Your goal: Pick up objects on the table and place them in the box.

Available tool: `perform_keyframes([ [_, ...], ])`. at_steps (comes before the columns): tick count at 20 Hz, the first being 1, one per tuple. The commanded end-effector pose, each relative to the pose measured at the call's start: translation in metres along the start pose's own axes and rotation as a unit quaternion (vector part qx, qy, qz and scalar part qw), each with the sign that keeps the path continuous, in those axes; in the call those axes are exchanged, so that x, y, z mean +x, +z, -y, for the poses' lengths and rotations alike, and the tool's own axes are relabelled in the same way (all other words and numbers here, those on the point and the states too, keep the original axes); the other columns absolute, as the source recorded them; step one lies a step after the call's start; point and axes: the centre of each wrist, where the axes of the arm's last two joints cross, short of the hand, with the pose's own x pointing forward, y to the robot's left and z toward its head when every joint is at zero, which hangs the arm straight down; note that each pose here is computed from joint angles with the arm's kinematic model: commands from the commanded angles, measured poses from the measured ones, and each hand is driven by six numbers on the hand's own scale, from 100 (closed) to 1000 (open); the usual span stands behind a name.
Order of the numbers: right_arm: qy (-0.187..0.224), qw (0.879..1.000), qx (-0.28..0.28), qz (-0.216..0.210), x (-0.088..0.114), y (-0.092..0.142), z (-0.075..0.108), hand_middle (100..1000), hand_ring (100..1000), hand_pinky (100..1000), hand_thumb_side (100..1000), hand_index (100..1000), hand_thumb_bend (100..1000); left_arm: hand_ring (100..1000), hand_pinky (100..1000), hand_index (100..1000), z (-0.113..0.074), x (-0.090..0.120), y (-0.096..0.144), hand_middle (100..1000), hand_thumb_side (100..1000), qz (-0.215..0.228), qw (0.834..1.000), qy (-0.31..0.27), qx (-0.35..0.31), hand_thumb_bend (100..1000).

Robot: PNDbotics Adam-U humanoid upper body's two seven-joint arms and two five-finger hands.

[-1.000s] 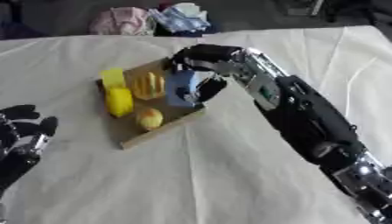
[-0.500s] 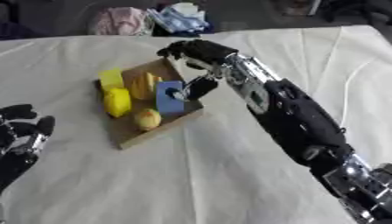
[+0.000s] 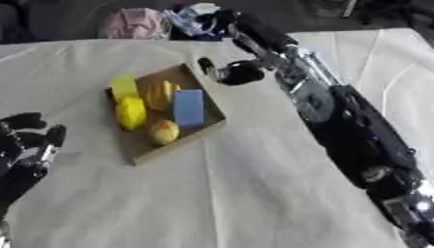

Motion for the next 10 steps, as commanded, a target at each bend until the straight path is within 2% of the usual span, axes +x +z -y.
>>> perform_keyframes([
  [1, -0.039, 0.998, -0.045, 0.013, 0.014, 0.027, 0.034, 745, 752, 696, 365, 916, 100, 568, 684, 723, -0.005, 0.004, -0.002, 607, 400, 0.009, 1.000, -0.005, 0.008, 508],
  [5, -0.119, 0.988, -0.100, -0.019, 0.017, 0.070, 0.022, 705, 730, 675, 350, 894, 100, 568, 684, 721, -0.005, 0.003, -0.002, 607, 401, 0.008, 1.000, -0.004, 0.011, 505],
  [10, -0.172, 0.969, -0.159, -0.073, 0.014, 0.107, -0.009, 675, 713, 662, 361, 872, 100, 572, 684, 718, -0.003, 0.001, 0.000, 611, 403, 0.002, 1.000, -0.005, 0.011, 502],
])
